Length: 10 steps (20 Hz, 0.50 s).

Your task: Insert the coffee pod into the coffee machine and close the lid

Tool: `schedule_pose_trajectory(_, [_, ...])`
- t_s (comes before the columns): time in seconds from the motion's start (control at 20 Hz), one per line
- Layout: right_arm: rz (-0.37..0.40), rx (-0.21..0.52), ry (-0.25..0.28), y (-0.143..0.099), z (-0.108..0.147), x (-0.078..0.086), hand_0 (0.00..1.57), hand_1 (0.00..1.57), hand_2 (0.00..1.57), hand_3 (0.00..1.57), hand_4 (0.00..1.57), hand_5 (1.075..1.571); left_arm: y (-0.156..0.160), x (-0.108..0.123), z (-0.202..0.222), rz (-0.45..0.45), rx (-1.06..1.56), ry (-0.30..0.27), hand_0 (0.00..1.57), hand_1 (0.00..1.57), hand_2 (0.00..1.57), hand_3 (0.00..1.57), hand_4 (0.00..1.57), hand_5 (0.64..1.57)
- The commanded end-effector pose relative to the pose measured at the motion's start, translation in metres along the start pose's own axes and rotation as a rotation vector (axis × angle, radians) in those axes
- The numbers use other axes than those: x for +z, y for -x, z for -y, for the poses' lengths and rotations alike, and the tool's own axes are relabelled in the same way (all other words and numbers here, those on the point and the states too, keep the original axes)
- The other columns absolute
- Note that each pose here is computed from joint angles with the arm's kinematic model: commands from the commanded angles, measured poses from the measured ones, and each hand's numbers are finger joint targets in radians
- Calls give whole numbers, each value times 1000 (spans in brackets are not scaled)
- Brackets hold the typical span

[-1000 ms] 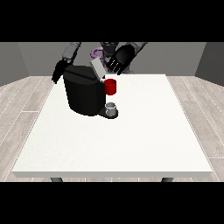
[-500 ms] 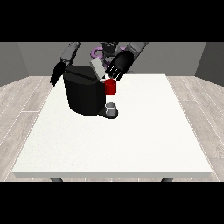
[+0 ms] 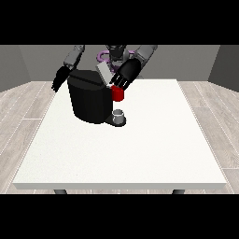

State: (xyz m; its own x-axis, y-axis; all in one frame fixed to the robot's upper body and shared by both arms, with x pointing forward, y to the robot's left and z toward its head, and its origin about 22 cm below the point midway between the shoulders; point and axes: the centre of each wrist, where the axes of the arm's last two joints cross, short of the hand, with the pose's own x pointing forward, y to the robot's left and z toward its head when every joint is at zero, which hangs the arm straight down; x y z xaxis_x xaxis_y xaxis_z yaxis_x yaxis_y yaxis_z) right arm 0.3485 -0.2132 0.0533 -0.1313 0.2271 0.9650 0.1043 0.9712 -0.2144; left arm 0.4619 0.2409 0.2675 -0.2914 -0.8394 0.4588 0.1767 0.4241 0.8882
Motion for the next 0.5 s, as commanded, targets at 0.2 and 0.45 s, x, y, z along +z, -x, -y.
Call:
schedule_pose_trajectory(0.2, [25, -1, -10, -12, -9, -5, 0, 0, 0, 0, 0, 1571, -11, -1, -16, 19, -11, -54, 1227, 1227, 1258, 1198, 406, 1571])
schedule_pose_trajectory(0.45, [19, 21, -5, -1, -17, 4, 0, 0, 0, 0, 0, 1571, -7, 6, -36, 14, -6, -60, 1212, 1212, 1245, 1199, 352, 1571])
